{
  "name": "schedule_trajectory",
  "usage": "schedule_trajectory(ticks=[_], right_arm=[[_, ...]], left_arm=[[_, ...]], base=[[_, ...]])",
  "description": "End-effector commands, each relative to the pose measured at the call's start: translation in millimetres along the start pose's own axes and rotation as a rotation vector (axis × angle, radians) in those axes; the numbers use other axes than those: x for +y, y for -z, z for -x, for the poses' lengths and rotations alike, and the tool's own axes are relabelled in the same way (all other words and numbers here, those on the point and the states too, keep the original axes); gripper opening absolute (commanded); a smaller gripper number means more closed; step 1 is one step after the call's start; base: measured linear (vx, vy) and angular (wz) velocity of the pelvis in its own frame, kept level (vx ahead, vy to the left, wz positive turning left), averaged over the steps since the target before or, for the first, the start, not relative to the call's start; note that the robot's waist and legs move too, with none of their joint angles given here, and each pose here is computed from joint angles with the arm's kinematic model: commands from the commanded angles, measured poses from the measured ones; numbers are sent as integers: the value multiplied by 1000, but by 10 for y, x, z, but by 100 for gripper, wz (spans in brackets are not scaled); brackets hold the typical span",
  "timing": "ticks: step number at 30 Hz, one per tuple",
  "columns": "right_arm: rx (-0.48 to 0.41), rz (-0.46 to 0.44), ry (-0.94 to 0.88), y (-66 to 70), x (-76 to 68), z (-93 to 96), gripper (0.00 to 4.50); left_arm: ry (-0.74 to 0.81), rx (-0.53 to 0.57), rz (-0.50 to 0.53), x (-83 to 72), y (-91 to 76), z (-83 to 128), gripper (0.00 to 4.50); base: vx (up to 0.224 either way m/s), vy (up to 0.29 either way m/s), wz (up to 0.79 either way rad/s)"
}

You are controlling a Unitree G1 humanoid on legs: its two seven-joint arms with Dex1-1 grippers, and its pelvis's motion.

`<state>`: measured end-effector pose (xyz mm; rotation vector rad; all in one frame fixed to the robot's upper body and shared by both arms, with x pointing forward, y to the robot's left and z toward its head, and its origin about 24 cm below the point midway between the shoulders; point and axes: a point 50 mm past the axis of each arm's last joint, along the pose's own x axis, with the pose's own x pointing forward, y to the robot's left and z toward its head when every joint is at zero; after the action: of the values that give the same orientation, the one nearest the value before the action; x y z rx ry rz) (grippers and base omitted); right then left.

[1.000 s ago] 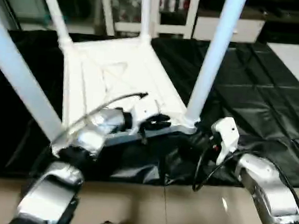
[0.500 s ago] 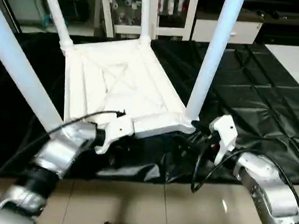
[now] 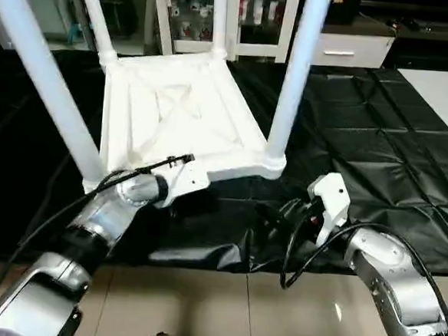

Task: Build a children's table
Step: Rotate leg to tighten

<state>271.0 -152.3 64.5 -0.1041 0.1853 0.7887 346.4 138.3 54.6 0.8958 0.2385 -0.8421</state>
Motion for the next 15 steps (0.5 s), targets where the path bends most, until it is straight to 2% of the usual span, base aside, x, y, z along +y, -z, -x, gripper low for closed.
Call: schedule_trajectory(ticks=[1, 3, 4, 5, 7, 8, 9, 10, 11, 12, 13, 14, 15], right_arm=[[13, 18, 2, -6, 16, 57, 397], [15, 19, 0, 0, 19, 64, 397], [10, 13, -10, -6, 28, 75, 397], [-3, 3, -31, -23, 44, 81, 397], [-24, -10, -67, -48, 61, 78, 397], [-24, -10, -67, -48, 61, 78, 397], [-30, -5, -80, -45, 57, 49, 397], [-34, 0, -93, -41, 55, 19, 397], [-34, 0, -93, -41, 55, 19, 397], [-40, 18, -129, -54, 60, -48, 397], [-54, 19, -139, -83, 54, -79, 397], [-54, 19, -139, -83, 54, -79, 397], [-66, 22, -144, -110, 48, -99, 397]], left_arm=[[-61, -131, 98, 73, -158, 11, 98], [-64, -161, 132, 69, -181, 16, 98], [-24, -253, 251, 48, -239, 74, 127], [47, -346, 386, 10, -253, 211, 127], [191, -459, 536, -100, -233, 471, 137], [191, -459, 536, -100, -233, 471, 137], [209, -458, 574, -140, -162, 573, 161], [224, -456, 610, -180, -97, 679, 161], [224, -456, 610, -180, -97, 679, 171], [237, -438, 672, -250, 72, 914, 176], [233, -423, 688, -267, 171, 1055, 176], [233, -423, 688, -267, 171, 1055, 181], [215, -412, 706, -265, 260, 1189, 199]], base=[[0, 0, 0], [0, 0, 0], [0, 0, 0], [0, 0, 0], [0, 0, 0], [0, 0, 0], [0, 0, 0], [0, 0, 0], [0, 0, 0], [0, 0, 0], [0, 0, 0], [0, 0, 0], [0, 0, 0]])
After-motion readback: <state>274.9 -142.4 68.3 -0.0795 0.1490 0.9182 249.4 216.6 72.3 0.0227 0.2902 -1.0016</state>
